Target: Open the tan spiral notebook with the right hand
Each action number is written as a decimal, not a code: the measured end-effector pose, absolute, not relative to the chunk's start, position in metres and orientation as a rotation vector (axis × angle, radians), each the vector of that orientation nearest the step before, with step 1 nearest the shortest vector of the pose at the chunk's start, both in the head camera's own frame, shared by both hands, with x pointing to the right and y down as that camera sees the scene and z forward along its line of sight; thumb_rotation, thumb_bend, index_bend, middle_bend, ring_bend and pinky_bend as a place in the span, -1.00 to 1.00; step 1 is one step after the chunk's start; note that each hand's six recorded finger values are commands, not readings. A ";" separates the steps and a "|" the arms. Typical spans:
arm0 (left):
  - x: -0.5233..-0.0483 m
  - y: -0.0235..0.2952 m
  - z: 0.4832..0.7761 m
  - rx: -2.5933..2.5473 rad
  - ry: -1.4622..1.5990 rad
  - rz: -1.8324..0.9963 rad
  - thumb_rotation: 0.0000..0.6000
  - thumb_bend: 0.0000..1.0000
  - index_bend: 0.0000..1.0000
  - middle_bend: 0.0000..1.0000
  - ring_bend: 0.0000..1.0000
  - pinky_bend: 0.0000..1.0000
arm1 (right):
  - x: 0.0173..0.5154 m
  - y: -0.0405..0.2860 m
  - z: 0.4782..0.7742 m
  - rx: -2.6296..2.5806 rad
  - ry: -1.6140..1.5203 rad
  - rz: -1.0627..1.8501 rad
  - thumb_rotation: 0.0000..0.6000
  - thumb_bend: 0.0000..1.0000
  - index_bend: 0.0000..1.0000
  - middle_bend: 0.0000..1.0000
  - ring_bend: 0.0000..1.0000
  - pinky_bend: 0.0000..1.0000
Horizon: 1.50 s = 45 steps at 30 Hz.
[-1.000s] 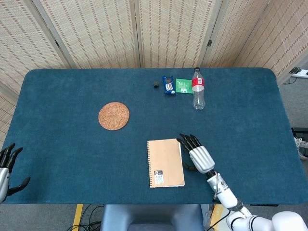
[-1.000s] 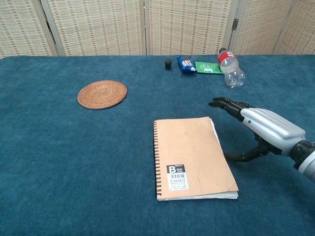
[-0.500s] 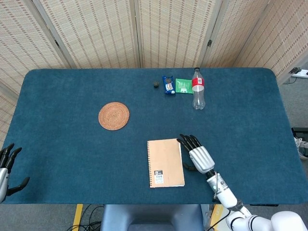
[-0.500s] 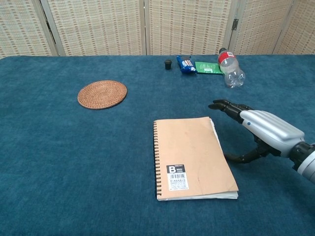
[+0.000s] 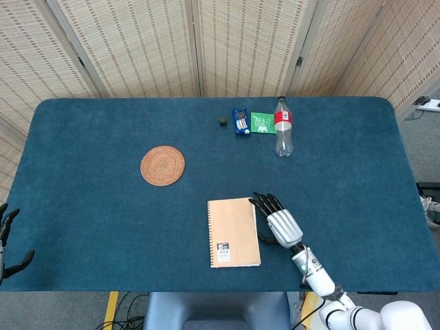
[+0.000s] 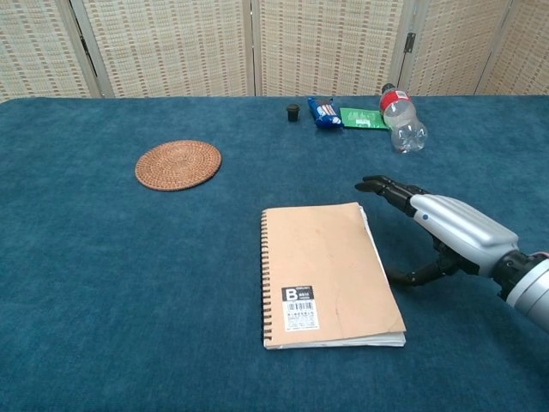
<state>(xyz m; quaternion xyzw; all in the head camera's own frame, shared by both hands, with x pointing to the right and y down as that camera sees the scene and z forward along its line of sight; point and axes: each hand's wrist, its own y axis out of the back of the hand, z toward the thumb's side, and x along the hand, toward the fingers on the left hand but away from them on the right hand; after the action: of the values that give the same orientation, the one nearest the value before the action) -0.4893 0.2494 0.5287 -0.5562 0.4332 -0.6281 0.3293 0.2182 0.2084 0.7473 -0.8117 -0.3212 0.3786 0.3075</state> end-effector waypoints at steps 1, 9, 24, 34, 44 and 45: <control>-0.492 0.249 0.527 -1.427 1.153 -1.652 1.00 -0.46 -0.74 -0.92 -0.99 -0.72 | 0.217 0.208 0.746 -2.146 -0.853 0.989 1.00 -0.35 -1.00 -1.00 -1.00 -1.00; -0.507 0.245 0.517 -1.301 1.269 -1.697 1.00 -0.46 -0.74 -0.92 -0.99 -0.72 | 0.200 0.202 0.736 -2.167 -0.913 0.877 1.00 -0.35 -1.00 -1.00 -1.00 -1.00; -0.524 0.242 0.506 -1.266 1.393 -1.689 1.00 -0.46 -0.73 -0.92 -0.99 -0.72 | 0.096 0.171 0.693 -2.174 -0.867 0.594 1.00 -0.37 -1.00 -1.00 -1.00 -1.00; -0.536 0.241 0.502 -1.277 1.449 -1.692 1.00 -0.46 -0.73 -0.92 -0.99 -0.72 | 0.022 0.165 0.697 -2.250 -0.756 0.603 1.00 -0.39 -1.00 -1.00 -1.00 -1.00; -0.532 0.241 0.507 -1.365 1.397 -1.688 1.00 -0.46 -0.72 -0.92 -0.98 -0.72 | 0.019 0.157 0.722 -2.249 -0.727 0.720 1.00 -0.40 -1.00 -1.00 -1.00 -1.00; -0.531 0.241 0.507 -1.383 1.384 -1.686 1.00 -0.46 -0.72 -0.92 -0.98 -0.72 | 0.024 0.154 0.718 -2.237 -0.736 0.714 1.00 -0.40 -1.00 -1.00 -1.00 -1.00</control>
<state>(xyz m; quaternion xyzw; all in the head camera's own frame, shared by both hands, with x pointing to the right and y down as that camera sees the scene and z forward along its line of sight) -0.5306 0.2408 0.5075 -0.5149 0.5150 -0.6274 0.2757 0.0243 0.1543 0.7181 -0.8568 -0.2819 0.2735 0.3340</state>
